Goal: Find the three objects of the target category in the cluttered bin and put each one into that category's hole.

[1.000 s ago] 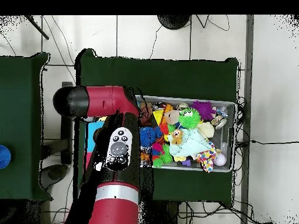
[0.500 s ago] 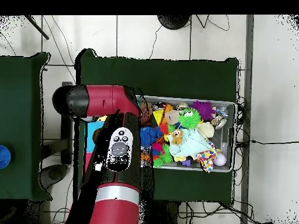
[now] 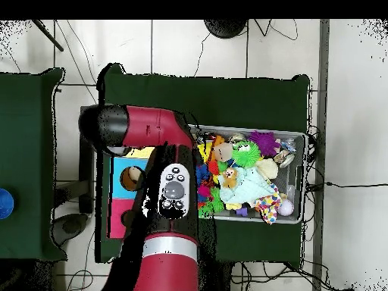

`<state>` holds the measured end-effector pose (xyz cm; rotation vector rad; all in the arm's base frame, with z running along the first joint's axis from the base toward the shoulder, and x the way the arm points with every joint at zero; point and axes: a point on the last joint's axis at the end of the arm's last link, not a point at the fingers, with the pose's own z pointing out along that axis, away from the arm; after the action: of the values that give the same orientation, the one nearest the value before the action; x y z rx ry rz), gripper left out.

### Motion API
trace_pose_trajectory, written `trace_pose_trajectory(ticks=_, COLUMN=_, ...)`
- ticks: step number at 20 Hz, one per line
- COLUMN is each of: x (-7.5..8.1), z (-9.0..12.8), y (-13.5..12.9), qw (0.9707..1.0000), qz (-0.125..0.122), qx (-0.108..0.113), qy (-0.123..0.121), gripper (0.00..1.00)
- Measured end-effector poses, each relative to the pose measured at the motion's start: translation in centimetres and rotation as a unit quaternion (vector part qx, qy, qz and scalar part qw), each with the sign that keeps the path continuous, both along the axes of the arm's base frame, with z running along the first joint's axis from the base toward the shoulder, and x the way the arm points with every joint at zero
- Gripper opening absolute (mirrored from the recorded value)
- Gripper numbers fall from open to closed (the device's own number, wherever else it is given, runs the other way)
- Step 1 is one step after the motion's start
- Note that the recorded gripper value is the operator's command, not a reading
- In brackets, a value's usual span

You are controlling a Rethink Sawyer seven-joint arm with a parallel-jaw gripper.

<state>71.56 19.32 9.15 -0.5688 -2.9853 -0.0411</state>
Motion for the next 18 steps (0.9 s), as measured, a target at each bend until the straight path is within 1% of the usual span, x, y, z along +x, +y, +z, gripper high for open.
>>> trace_pose_trajectory(ticks=2, x=0.2, z=-0.1, y=-0.5, qw=0.9999, qz=-0.01, qx=0.01, qy=0.004, gripper=1.0)
trace_pose_trajectory(ticks=3, x=0.3, z=-0.2, y=-1.0, qw=0.9994, qz=-0.02, qx=0.024, qy=0.012, gripper=1.0)
trace_pose_trajectory(ticks=6, x=0.5, z=-0.3, y=-1.4, qw=0.9984, qz=-0.029, qx=0.04, qy=0.026, gripper=1.0)
trace_pose_trajectory(ticks=8, x=0.6, z=-0.3, y=-1.5, qw=0.9982, qz=-0.03, qx=0.044, qy=0.029, gripper=1.0)
trace_pose_trajectory(ticks=10, x=0.6, z=-0.3, y=-1.4, qw=0.9982, qz=-0.028, qx=0.043, qy=0.033, gripper=1.0)
trace_pose_trajectory(ticks=15, x=0.6, z=0.4, y=-0.3, qw=0.9988, qz=-0.005, qx=0.031, qy=0.038, gripper=1.0)
trace_pose_trajectory(ticks=18, x=0.5, z=0.6, y=-0.4, qw=0.999, qz=-0.002, qx=0.026, qy=0.037, gripper=1.0)
